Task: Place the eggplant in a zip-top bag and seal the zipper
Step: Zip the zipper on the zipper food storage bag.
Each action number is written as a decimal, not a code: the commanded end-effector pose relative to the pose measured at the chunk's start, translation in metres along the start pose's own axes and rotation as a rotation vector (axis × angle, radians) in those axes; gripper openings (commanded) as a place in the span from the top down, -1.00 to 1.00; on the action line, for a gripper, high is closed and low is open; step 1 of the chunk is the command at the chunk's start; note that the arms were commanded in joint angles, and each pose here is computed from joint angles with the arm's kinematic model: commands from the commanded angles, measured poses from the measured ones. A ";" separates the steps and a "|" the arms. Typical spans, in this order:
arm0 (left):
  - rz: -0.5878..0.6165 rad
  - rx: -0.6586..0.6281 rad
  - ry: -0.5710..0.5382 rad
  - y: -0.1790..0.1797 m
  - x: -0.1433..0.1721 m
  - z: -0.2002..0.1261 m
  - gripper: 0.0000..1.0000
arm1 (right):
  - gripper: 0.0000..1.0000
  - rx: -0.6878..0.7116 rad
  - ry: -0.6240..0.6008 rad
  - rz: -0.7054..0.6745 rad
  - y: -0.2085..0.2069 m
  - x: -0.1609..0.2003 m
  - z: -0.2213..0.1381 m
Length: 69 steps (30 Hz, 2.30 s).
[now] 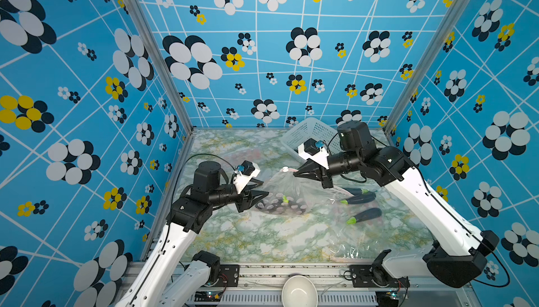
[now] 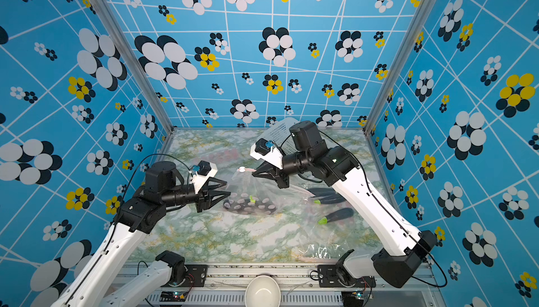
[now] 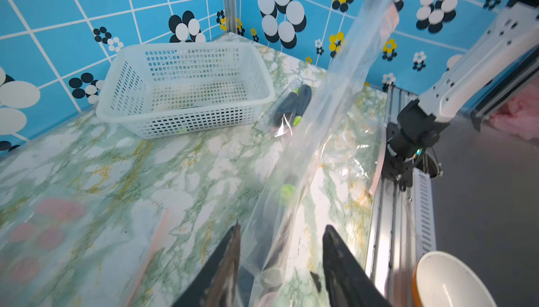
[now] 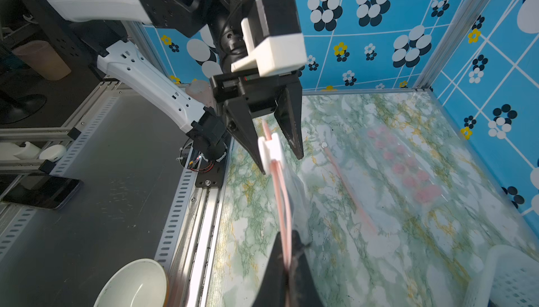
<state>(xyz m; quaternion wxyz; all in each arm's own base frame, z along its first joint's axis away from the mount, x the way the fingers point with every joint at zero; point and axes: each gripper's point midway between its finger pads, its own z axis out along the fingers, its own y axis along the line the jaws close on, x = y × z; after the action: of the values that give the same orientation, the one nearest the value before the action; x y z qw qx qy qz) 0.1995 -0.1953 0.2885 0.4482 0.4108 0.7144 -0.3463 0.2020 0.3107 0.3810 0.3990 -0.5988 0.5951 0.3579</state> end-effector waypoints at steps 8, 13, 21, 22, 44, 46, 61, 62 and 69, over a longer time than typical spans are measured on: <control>0.090 -0.064 0.151 0.008 0.049 -0.001 -0.29 | 1.00 0.049 -0.034 -0.052 0.007 -0.023 -0.038; 0.084 -0.052 0.256 0.012 0.073 0.000 -0.28 | 1.00 0.072 -0.038 -0.078 0.011 -0.032 -0.054; 0.079 -0.031 0.269 0.014 0.085 0.001 -0.13 | 1.00 0.142 -0.063 -0.099 0.007 -0.041 -0.081; 0.078 -0.027 0.259 0.014 0.084 0.001 -0.08 | 1.00 0.148 -0.066 -0.102 0.007 -0.042 -0.083; 0.032 -0.116 0.282 0.041 0.093 0.009 1.00 | 1.00 0.241 -0.185 -0.036 -0.004 -0.048 -0.113; 0.031 -0.079 0.239 0.034 0.082 0.010 0.90 | 1.00 0.219 -0.184 -0.007 -0.007 -0.044 -0.108; 0.061 -0.004 -0.157 -0.002 -0.057 -0.021 -0.25 | 1.00 0.088 -0.056 0.082 -0.020 -0.012 -0.046; 0.071 -0.003 -0.177 -0.004 -0.065 -0.022 -0.27 | 1.00 0.078 -0.056 0.078 -0.019 -0.012 -0.042; 0.192 0.032 -0.314 -0.020 -0.120 -0.024 -0.25 | 1.00 0.030 -0.073 0.083 -0.014 -0.016 -0.025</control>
<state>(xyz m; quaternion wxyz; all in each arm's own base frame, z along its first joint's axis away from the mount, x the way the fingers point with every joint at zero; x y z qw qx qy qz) 0.2059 -0.2081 0.3747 0.5418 0.4203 0.6305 -0.3637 0.2123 0.2872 0.4080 0.4121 -0.5546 0.6154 0.3792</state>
